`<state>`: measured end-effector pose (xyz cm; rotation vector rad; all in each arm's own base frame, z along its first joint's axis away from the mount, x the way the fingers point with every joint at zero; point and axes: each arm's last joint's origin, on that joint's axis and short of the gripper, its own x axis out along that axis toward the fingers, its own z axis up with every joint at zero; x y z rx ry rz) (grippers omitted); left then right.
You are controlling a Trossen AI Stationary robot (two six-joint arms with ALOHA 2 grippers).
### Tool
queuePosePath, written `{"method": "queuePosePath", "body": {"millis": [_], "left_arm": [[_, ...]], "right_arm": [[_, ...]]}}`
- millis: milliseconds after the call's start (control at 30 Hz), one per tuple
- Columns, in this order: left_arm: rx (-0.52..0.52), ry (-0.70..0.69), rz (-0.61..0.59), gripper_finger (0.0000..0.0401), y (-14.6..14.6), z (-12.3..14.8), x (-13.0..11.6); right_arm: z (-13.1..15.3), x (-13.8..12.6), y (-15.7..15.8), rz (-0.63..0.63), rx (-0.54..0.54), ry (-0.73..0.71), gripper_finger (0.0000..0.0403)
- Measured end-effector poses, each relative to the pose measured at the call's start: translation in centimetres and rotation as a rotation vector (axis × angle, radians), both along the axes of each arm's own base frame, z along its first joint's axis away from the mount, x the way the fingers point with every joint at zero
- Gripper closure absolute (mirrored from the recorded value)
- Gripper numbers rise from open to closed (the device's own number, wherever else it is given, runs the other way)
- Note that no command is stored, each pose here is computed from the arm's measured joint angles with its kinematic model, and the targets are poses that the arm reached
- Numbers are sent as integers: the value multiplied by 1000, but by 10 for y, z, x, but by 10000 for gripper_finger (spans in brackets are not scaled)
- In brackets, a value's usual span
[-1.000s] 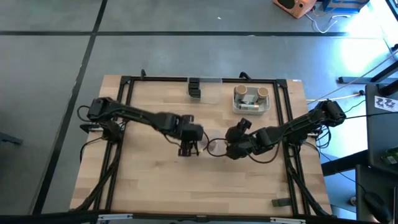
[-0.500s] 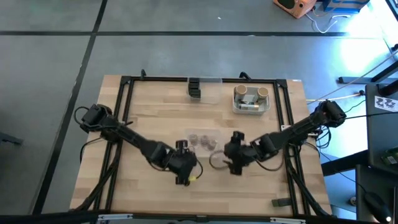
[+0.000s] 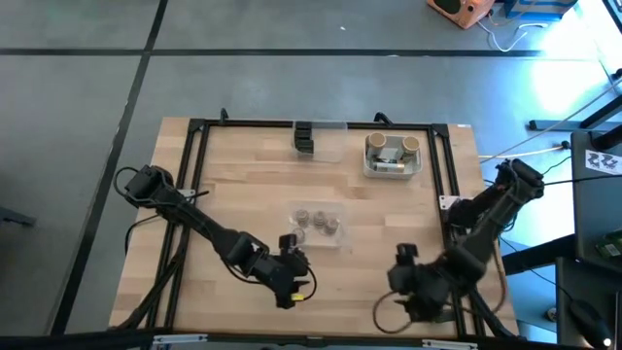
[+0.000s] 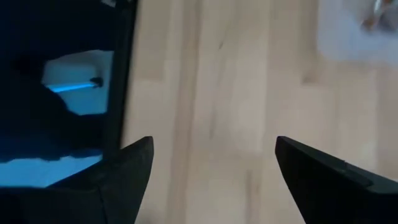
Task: Sort spices by type
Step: Put the black seasoning bottle into the top transparent bin
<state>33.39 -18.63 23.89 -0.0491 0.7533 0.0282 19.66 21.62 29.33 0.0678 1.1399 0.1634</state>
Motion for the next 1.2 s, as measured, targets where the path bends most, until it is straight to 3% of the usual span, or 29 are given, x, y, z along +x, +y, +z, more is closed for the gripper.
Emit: {"method": "queuePosePath", "body": {"millis": [433,667,1033,1200], "left_arm": [[16,-88,-36,196,-3,2,9],[41,-91,-52,196,-7,-10,16],[43,-84,-43,196,-5,-14,18],[43,-84,-45,196,-6,-14,18]], "right_arm": [[-17,-66,35,-170,94,243,68],[-38,-96,53,-188,42,303,68],[-75,-104,73,-173,-95,397,68],[-89,-103,81,-172,-107,441,68]]}}
